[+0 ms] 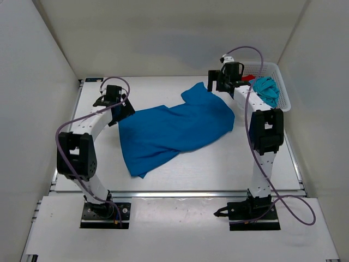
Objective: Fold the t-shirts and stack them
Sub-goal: Flatten out the tshirt
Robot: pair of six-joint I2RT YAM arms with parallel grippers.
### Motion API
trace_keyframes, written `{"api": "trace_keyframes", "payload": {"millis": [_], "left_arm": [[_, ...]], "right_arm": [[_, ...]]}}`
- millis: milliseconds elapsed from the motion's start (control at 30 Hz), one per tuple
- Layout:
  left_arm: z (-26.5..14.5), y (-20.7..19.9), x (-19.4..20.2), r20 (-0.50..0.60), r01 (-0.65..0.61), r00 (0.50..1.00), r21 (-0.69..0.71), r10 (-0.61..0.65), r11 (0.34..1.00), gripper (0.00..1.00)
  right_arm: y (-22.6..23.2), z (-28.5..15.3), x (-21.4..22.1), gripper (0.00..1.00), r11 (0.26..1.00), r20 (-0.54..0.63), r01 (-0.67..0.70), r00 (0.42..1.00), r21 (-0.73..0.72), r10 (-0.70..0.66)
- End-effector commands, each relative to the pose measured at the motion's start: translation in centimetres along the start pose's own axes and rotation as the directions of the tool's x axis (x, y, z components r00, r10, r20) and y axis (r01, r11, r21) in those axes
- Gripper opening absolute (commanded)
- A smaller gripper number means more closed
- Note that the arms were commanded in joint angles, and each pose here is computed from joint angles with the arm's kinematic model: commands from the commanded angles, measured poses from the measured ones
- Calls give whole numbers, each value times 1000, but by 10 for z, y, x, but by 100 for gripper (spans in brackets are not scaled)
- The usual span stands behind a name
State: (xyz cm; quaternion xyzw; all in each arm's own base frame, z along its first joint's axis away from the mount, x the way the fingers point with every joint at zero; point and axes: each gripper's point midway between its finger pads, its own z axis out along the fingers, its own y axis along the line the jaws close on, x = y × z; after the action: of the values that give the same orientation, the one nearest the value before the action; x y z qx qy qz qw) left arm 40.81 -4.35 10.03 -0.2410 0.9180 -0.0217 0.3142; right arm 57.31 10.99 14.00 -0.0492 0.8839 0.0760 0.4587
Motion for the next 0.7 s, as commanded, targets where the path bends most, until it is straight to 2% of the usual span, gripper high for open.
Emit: {"api": "trace_keyframes", "payload": {"millis": [0,133,167,200,267,333,433,467,500,667], "left_arm": [[13,-11,-46,119,42,992,-5,-41,999,99],[40,-5,-49,88,119,989,4,-119,993,99],[46,-1,-48,75,138,988,-3,-138,990,99],[49,1,-52,76,147,986,-2,-146,989,99],[62,0,-51,64,143,988,-25,-141,989,98],[72,2,-49,47,150,988,-36,-149,988,99],[84,-2,-44,12,158,987,-23,-158,987,99],[86,-8,-46,9,162,987,-2,-162,987,99],[90,-7,-40,-5,161,987,-8,-161,987,98],[98,-7,-21,-41,141,989,-21,-142,990,89]], "right_arm": [[13,12,-88,99,999,254,32,967,-10,-28],[22,44,-93,99,993,237,-36,970,-115,63],[22,61,-79,99,993,207,-46,976,-111,68],[23,61,-90,99,995,226,-20,973,-101,42],[31,73,-81,99,994,225,1,974,-106,23],[31,80,-79,99,993,234,-23,971,-112,49],[28,96,-65,99,991,190,-70,978,-117,91],[21,107,-49,99,990,155,-87,983,-107,103],[32,104,-55,100,989,166,-79,981,-124,100],[40,116,-33,99,987,124,-93,986,-134,109]]}}
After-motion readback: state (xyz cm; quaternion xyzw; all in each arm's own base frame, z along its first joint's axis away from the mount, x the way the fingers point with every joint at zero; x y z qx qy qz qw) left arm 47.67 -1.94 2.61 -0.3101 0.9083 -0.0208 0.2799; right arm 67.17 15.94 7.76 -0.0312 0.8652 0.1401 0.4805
